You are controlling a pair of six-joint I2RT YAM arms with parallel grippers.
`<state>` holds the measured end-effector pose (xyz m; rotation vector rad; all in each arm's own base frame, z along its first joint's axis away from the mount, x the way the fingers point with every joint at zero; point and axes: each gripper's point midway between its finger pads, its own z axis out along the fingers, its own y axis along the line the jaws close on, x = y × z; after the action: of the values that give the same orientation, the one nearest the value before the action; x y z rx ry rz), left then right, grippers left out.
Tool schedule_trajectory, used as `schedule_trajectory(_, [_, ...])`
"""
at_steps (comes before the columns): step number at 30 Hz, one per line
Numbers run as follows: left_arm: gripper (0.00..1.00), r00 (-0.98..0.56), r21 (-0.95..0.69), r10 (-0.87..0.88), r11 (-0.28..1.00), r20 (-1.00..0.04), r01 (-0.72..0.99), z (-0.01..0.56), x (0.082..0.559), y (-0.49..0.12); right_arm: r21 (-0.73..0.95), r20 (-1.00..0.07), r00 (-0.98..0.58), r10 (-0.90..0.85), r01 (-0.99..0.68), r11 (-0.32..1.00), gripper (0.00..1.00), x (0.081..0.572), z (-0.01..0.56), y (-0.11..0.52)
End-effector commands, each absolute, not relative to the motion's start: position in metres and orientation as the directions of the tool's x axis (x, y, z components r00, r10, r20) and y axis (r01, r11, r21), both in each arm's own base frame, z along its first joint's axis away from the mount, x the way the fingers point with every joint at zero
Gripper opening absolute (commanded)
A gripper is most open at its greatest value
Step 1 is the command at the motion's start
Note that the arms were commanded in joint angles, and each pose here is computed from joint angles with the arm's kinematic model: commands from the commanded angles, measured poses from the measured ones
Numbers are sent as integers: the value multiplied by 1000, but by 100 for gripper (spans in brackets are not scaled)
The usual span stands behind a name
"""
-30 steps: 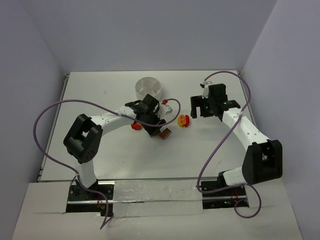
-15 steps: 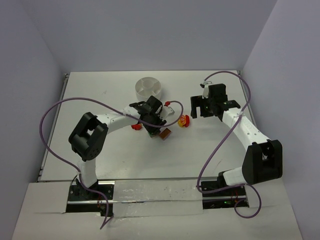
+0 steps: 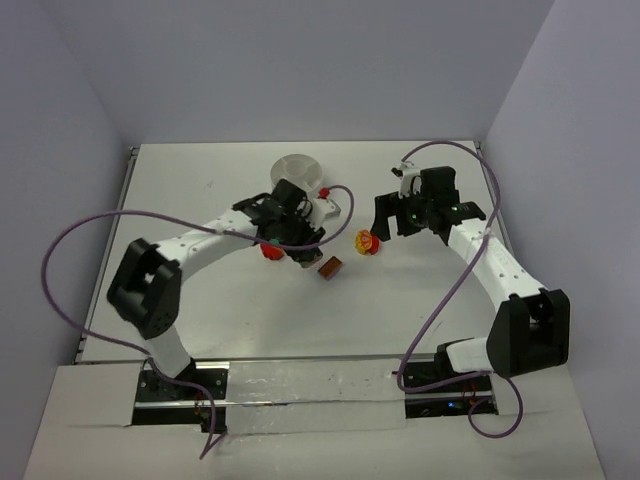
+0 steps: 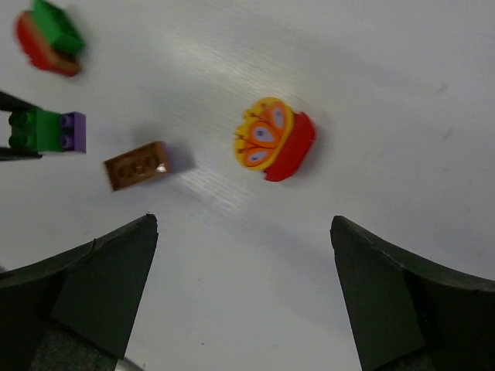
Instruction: Sort the legos into containers by color
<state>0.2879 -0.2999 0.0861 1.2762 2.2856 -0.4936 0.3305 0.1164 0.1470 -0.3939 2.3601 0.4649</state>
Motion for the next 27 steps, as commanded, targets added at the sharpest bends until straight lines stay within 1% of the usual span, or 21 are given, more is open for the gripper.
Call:
schedule_trajectory(1, [0, -327, -181, 447, 337, -833, 924, 206, 271, -299, 295, -832, -528, -169, -679, 672, 100, 310, 228, 163])
schedule_trajectory(2, [0, -293, -178, 379, 310, -878, 934, 230, 266, -291, 314, -850, -503, -158, -724, 614, 100, 303, 242, 172])
schedule_trajectory(4, [0, -246, -172, 324, 241, -913, 955, 249, 251, -287, 340, -880, -460, -118, -784, 519, 100, 289, 267, 187])
schedule_trajectory(6, [0, -224, -174, 314, 179, -923, 968, 256, 238, -287, 335, -906, -414, -91, -831, 444, 100, 279, 287, 199])
schedule_trajectory(7, [0, -228, -202, 310, 113, -923, 973, 261, 223, -287, 335, -917, -394, -69, -852, 403, 99, 269, 301, 206])
schedule_trajectory(10, [0, -235, -234, 280, 38, -931, 972, 269, 205, -288, 317, -931, -357, -73, -893, 319, 97, 255, 322, 220])
schedule_trajectory(15, [0, -268, -283, 271, -20, -925, 959, 269, 192, -288, 304, -937, -334, -103, -924, 231, 94, 236, 337, 241])
schedule_trajectory(20, [0, -259, -281, 254, -53, -932, 958, 274, 186, -289, 280, -928, -317, -195, -940, 193, 89, 219, 319, 261])
schedule_trajectory(23, [0, -252, -275, 251, -59, -935, 960, 276, 186, -289, 302, -917, -335, -215, -938, 171, 84, 213, 312, 267])
schedule_trajectory(27, [0, -250, -270, 251, -50, -935, 962, 277, 188, -289, 309, -909, -341, -241, -938, 158, 83, 210, 306, 273])
